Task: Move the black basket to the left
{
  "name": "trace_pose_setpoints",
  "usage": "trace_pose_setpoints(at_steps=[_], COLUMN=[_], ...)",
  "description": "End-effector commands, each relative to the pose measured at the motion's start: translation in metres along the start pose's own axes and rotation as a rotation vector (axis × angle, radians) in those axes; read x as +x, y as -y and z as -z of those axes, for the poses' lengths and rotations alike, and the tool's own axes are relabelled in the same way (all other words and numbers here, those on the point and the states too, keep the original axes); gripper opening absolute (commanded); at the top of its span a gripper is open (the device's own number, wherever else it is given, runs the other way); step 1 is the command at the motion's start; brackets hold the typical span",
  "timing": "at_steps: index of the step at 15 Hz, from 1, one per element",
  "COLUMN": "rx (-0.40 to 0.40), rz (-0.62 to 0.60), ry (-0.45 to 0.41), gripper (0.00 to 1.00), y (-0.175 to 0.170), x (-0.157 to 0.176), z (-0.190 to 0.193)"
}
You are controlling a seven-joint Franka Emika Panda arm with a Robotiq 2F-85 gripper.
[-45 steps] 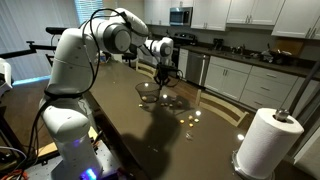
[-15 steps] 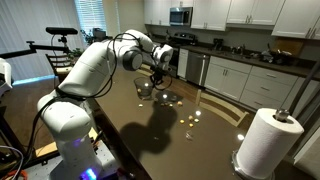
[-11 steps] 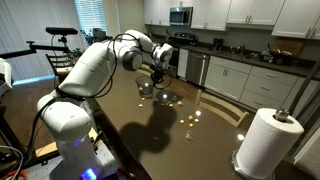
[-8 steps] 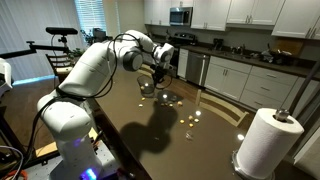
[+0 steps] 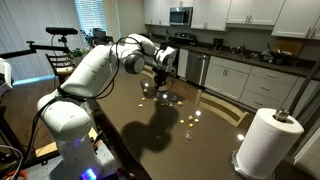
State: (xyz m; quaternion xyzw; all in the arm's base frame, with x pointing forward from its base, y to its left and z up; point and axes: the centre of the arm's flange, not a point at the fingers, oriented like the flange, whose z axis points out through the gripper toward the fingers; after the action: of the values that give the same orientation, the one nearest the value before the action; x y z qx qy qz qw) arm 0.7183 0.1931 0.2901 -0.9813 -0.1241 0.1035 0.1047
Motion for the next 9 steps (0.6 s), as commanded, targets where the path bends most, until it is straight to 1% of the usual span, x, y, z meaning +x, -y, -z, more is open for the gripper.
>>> trace_pose_setpoints(at_steps=[1, 2, 3, 4, 5, 7, 9], rx=[0.017, 0.017, 0.015, 0.014, 0.015, 0.014, 0.003], rz=[-0.042, -0.047, -0.047, -0.045, -0.048, -0.051, -0.057], ry=[-0.006, -0.005, -0.003, -0.004, 0.0, 0.002, 0.0], gripper=[0.03, 0.07, 0.31, 0.32, 0.36, 0.46, 0.59], y=[-0.005, -0.005, -0.005, -0.004, -0.003, 0.0, 0.003], x=[0.013, 0.013, 0.011, 0.011, 0.009, 0.006, 0.002], z=[-0.001, -0.001, 0.002, 0.003, 0.007, 0.015, 0.023])
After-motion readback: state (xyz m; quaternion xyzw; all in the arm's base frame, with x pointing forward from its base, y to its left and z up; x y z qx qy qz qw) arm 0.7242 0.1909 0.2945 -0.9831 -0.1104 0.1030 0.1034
